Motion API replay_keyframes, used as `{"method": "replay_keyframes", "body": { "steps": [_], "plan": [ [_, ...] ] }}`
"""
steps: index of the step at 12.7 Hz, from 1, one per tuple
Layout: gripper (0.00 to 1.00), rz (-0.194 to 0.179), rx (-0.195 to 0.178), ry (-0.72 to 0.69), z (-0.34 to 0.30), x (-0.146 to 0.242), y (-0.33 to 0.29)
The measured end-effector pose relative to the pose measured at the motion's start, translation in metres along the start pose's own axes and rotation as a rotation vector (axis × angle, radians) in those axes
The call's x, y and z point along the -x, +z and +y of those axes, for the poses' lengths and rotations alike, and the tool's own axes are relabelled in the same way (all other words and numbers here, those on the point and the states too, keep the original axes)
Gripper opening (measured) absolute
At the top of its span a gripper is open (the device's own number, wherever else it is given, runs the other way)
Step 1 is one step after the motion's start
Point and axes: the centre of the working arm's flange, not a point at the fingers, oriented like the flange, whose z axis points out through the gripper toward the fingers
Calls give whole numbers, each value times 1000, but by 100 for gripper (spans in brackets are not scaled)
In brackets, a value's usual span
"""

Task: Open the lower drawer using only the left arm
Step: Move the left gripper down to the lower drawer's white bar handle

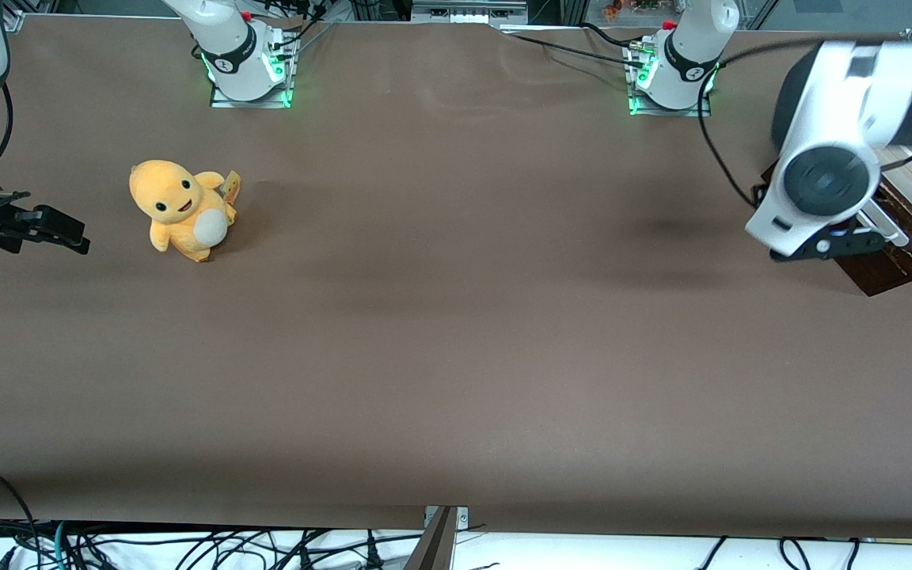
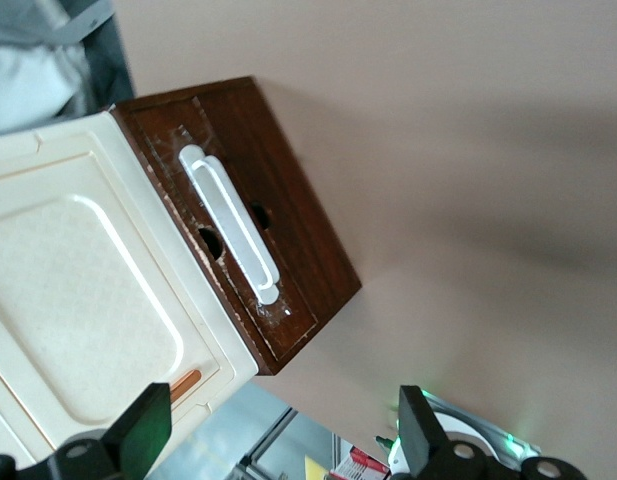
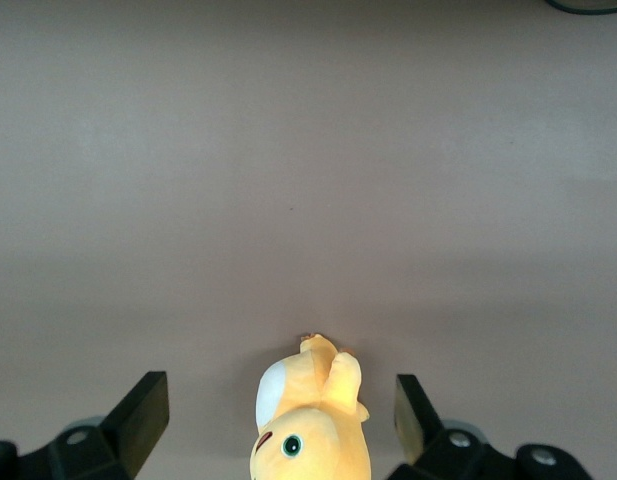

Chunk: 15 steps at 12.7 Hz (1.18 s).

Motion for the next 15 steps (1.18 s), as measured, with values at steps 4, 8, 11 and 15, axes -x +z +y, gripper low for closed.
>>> {"method": "replay_keyframes", "body": {
  "steps": [4,8,11,15],
  "plan": [
    [100,-110,-235,-122,37,-32,63],
    [100,-150,-451,-260,80,-52,141],
    [100,-147,-595,-348,91,-69,200],
    [97,-154,-723,-386,77,-86,269]
  ]
}}
